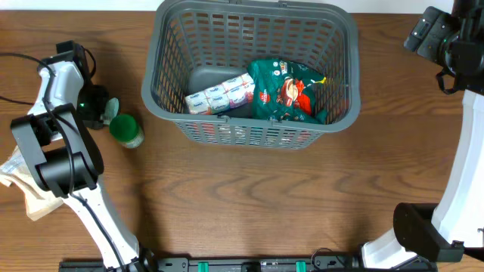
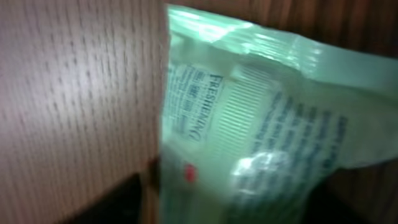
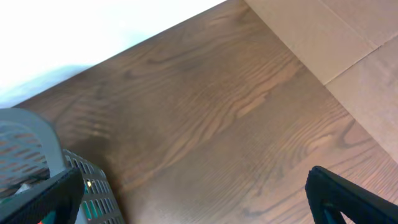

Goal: Pack container
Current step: 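Grasp the mint-green wipes pack with the left gripper and lift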

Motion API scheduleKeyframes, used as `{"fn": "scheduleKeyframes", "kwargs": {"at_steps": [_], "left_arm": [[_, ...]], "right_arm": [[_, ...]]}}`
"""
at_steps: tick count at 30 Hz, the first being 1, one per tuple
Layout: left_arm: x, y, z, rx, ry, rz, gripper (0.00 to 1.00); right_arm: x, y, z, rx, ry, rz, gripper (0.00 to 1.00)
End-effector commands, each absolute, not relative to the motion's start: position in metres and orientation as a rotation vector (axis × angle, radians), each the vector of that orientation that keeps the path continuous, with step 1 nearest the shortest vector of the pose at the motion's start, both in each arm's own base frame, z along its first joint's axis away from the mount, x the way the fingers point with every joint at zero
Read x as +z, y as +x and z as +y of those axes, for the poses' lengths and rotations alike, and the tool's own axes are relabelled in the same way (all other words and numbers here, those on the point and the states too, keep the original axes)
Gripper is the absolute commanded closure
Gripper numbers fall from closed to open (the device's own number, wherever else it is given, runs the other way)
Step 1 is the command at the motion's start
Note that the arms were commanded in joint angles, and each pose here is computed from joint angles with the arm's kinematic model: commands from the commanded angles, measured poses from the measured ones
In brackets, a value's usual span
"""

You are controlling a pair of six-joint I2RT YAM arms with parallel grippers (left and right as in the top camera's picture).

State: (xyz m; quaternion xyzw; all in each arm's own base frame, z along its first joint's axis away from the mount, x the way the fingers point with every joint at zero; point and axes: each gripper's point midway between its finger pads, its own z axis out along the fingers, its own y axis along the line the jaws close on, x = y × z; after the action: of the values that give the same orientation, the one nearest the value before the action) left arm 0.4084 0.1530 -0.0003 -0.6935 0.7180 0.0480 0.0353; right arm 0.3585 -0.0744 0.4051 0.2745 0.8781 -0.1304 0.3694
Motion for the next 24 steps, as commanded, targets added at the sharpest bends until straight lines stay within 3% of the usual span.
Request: {"fn": "scheduleKeyframes", "kwargs": {"at_steps": [1,2,14,24], "left_arm": [[-0.041,0.382,0.144,0.237,-2.211,2.306,0.85],[-0.040,0.382,0.143,0.233,-2.212,2.306,0.95],[-0.028,0.398,0.132,0.065,-2.120,2.400,0.94],[0.066,0.440,0.146,-0.107,-1.868,2.242,0.94]], "right_arm": [[0.410,0.356,-0.079,-0.345,0.731,2.229,0.01],[0.410,0.356,-0.079,-0.344,0.732,2.228,0.01],[0.410,0.356,-0.079,-0.345,0.731,2.229,0.01],[0.410,0.356,-0.079,-0.345,0.732,2.229,0.01]]}}
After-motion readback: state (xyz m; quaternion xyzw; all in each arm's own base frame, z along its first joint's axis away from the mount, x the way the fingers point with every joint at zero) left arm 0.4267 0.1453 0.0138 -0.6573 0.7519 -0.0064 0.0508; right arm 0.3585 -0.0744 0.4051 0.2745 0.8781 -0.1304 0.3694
